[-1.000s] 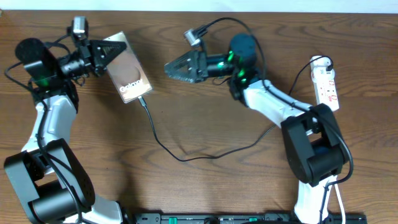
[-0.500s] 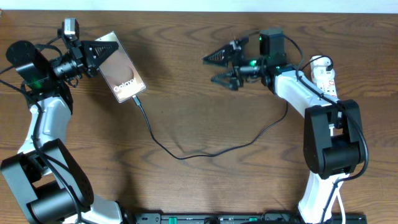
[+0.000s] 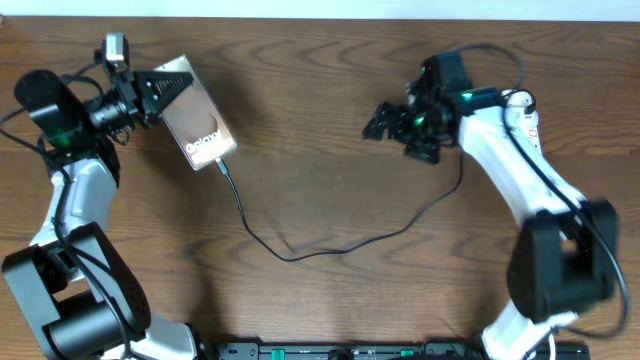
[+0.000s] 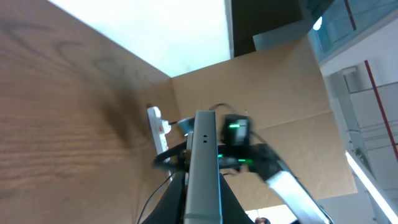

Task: Plug charger to phone and switch on socket
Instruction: 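Open the right gripper and retract it toward the upper right, then lower the phone with the left gripper onto the table center-left, then lay the phone flat and open the left gripper, then raise the left gripper up away from the phone, then move the right gripper to the white power strip's switch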

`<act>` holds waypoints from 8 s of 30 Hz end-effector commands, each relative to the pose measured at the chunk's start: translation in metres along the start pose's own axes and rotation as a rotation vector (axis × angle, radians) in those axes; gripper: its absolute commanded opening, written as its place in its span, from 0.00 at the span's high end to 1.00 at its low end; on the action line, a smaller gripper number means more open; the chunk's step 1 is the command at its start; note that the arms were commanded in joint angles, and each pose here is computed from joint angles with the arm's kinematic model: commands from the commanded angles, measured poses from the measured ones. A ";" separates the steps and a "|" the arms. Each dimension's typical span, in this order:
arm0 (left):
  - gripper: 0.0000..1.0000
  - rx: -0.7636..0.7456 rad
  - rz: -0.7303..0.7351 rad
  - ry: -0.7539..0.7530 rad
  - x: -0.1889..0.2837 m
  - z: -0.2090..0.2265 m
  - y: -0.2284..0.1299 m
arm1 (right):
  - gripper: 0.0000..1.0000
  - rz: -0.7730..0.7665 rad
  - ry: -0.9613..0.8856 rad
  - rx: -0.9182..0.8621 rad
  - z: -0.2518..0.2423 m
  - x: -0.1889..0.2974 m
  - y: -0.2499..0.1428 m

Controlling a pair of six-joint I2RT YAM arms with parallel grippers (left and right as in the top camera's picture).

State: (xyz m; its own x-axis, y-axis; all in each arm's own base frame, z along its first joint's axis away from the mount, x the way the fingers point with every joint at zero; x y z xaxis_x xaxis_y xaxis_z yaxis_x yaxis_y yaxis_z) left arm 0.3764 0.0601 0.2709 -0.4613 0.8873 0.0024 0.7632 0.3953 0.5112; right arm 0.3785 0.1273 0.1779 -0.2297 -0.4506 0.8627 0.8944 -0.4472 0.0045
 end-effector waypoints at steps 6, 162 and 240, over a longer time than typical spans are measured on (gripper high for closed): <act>0.93 0.048 -0.018 0.039 0.002 0.041 -0.055 | 0.01 -0.257 -0.097 0.078 0.008 0.067 -0.002; 0.15 0.779 0.161 0.890 0.044 0.092 -0.220 | 0.01 -0.223 -0.083 0.184 0.045 0.046 -0.045; 0.14 -0.406 0.312 1.390 -0.042 -0.124 -0.088 | 0.01 -0.099 0.145 0.103 -0.223 0.136 0.154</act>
State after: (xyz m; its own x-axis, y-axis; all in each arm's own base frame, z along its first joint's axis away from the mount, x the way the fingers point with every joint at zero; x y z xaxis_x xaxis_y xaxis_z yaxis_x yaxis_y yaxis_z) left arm 0.2716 -0.0420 0.3287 -0.5301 -0.0948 0.8426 0.8479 -0.0488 0.5279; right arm 0.3881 -0.1839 0.1917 -0.3570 -0.4652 0.8100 0.8729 -0.4749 0.1120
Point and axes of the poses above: each gripper's point midway between its finger pads, its own x axis back along the fingers, its own z axis along the line the jaws close on, y = z × x, the point moved 8 cm from there along x, back along the fingers, and after that the axes turned 12 degrees about -x, right-handed, at the moved point
